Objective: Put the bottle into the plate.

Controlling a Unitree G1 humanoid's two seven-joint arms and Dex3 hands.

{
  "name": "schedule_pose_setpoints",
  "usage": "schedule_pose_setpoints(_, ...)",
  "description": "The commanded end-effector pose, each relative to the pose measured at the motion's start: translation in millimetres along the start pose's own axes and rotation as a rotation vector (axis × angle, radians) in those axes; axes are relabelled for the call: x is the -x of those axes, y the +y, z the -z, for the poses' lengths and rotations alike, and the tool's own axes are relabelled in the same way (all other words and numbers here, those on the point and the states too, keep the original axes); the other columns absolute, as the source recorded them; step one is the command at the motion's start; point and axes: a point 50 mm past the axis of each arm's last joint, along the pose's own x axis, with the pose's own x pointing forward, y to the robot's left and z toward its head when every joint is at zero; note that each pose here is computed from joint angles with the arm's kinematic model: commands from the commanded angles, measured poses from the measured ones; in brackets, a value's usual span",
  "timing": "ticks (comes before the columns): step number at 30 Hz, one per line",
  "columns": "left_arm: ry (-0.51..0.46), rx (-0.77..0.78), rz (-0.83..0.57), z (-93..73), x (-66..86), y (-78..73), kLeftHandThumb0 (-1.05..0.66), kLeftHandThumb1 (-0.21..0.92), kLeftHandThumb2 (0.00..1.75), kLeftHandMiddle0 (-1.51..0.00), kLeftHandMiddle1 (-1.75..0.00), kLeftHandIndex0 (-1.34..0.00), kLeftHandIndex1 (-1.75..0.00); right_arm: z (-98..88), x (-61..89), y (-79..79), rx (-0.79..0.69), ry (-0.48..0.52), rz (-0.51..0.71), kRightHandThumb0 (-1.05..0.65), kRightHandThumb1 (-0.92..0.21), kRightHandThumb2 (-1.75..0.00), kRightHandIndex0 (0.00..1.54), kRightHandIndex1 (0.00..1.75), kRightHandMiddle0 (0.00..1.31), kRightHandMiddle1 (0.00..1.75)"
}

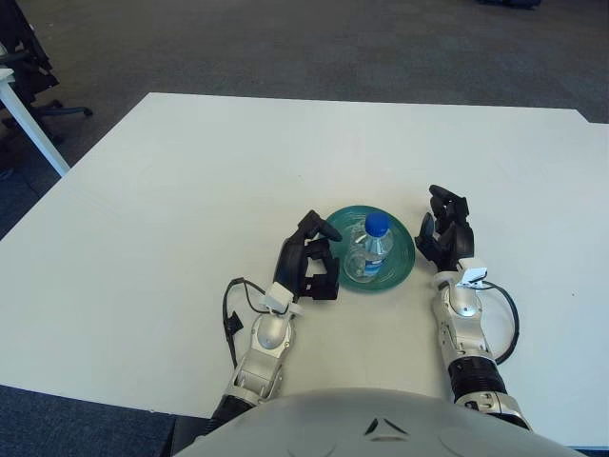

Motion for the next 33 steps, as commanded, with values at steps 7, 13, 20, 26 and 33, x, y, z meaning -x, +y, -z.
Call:
schedule_pose_setpoints(7,-0.022,0.041,-0.063,-1.7,-3.8,-11.1,-0.44,0.41,1.20,-1.12,-1.75,-0.53,-1.75,33.1,25.6,-5.9,0.002,0.185,0.029,-0.39,-0.75,-0.89,0.50,0.36,0.00,0.94)
schedule_pose_setpoints(13,-0.028,0.067,-0.112,-0.3,-6.4,-13.3,-0.44,0.43,1.17,-1.01,-1.75,-0.52,-1.75,33.0,25.1,-7.2,0.010,0.182,0.025,-0.39,-0.75,-0.90,0.50,0.37,0.00,0.97)
schedule_pose_setpoints(20,-0.071,0.053,-0.135,-0.2,-8.9,-16.7,-0.84,0.85,0.84,-0.37,-1.38,-0.36,-1.62,33.1,24.9,-8.0,0.004,0.177,0.015,-0.40,-0.76,-0.90,0.47,0.36,0.00,0.99)
schedule_pose_setpoints(26,-0.114,-0.017,-0.097,0.0,-12.5,-10.8,-0.95,0.91,0.87,-0.31,-1.06,-0.31,-1.44,33.4,25.0,-8.6,-0.005,0.177,0.010,-0.40,-0.77,-0.90,0.44,0.35,0.00,0.96)
schedule_pose_setpoints(33,-0.094,-0.081,-0.077,10.7,-24.7,14.0,-0.93,0.92,0.97,-0.37,-0.75,-0.30,-1.25,34.3,25.5,-10.4,-0.033,0.192,0.017,-0.43,-0.80,-0.85,0.44,0.33,0.00,0.91)
